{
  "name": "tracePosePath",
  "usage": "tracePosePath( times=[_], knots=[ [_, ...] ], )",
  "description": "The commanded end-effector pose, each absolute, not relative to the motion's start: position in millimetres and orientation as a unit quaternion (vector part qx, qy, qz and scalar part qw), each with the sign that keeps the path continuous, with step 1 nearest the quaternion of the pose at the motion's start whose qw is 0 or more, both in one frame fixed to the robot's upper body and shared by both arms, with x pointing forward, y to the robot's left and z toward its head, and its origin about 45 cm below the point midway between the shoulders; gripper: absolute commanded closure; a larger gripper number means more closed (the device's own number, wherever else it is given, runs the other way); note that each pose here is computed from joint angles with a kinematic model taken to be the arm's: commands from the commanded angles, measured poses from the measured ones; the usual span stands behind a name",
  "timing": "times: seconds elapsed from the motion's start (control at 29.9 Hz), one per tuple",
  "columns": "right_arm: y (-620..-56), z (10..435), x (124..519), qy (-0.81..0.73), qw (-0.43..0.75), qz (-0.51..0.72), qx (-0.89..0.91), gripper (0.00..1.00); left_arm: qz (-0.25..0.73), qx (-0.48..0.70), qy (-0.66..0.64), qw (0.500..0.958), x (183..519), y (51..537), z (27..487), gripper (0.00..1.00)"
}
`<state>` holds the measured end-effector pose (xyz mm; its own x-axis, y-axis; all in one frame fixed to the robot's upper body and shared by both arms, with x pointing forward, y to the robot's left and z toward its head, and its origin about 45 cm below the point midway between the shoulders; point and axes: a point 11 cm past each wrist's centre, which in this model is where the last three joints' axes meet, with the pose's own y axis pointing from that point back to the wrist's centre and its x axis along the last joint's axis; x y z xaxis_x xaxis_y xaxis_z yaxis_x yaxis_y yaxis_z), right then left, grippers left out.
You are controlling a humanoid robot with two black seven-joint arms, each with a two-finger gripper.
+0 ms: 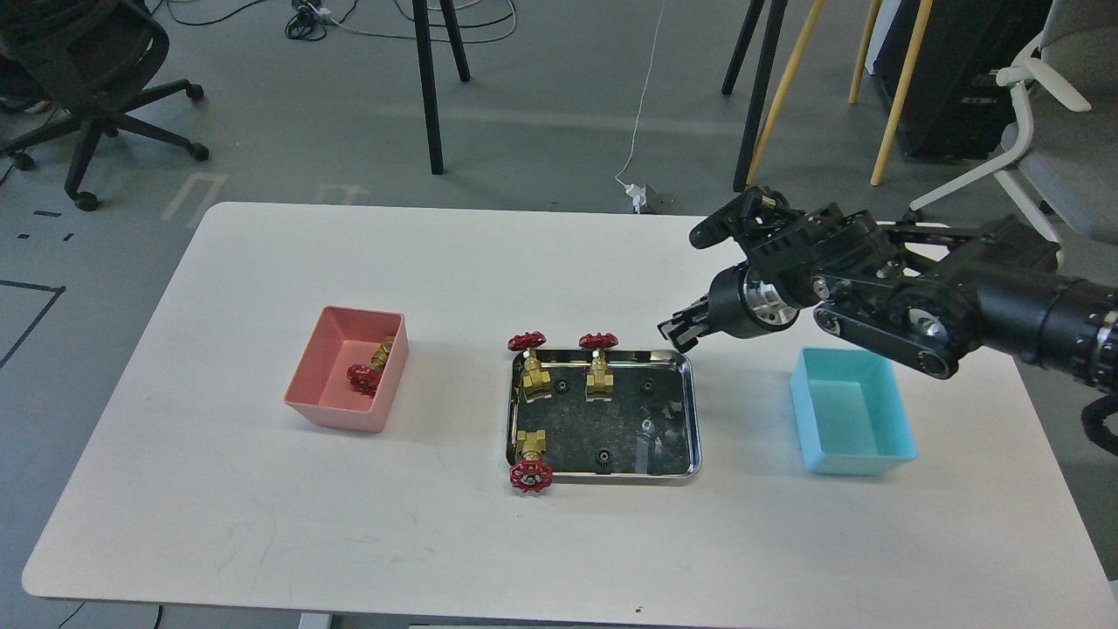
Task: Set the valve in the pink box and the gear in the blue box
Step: 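Lift the gear and lower it into the light blue box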
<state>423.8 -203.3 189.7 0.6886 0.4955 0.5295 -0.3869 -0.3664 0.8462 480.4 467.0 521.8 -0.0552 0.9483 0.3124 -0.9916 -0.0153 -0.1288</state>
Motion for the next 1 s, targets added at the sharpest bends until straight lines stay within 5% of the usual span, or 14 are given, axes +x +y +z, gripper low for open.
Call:
tracePosePath(
  times=[0.0,0.23,0.53,0.6,0.77,0.97],
  knots=[
    [-269.5,204.0,419.1,-0.009,0.582,0.354,0.732,0.95,0.709,0.069,-0.157,0.684,480.4,467.1,521.0,0.02],
    [-354.6,197.1,378.0,-0.049,0.609,0.278,0.742,0.95,0.706,0.069,-0.154,0.688,482.5,463.1,518.1,0.02],
    [-375.1,166.3,350.9,-0.046,0.619,0.235,0.748,0.92,0.706,0.068,-0.154,0.688,483.1,462.1,517.9,0.02],
    [-374.6,164.1,350.0,-0.048,0.618,0.232,0.749,0.78,0.706,0.068,-0.154,0.688,483.2,461.9,517.6,0.02],
    [-365.1,162.5,353.2,-0.058,0.605,0.227,0.761,0.12,0.705,0.070,-0.152,0.689,483.3,462.2,515.8,0.02],
    [-345.2,183.3,370.0,-0.108,0.557,0.224,0.792,0.05,0.705,0.073,-0.150,0.689,483.4,462.4,513.2,0.02]
  ],
)
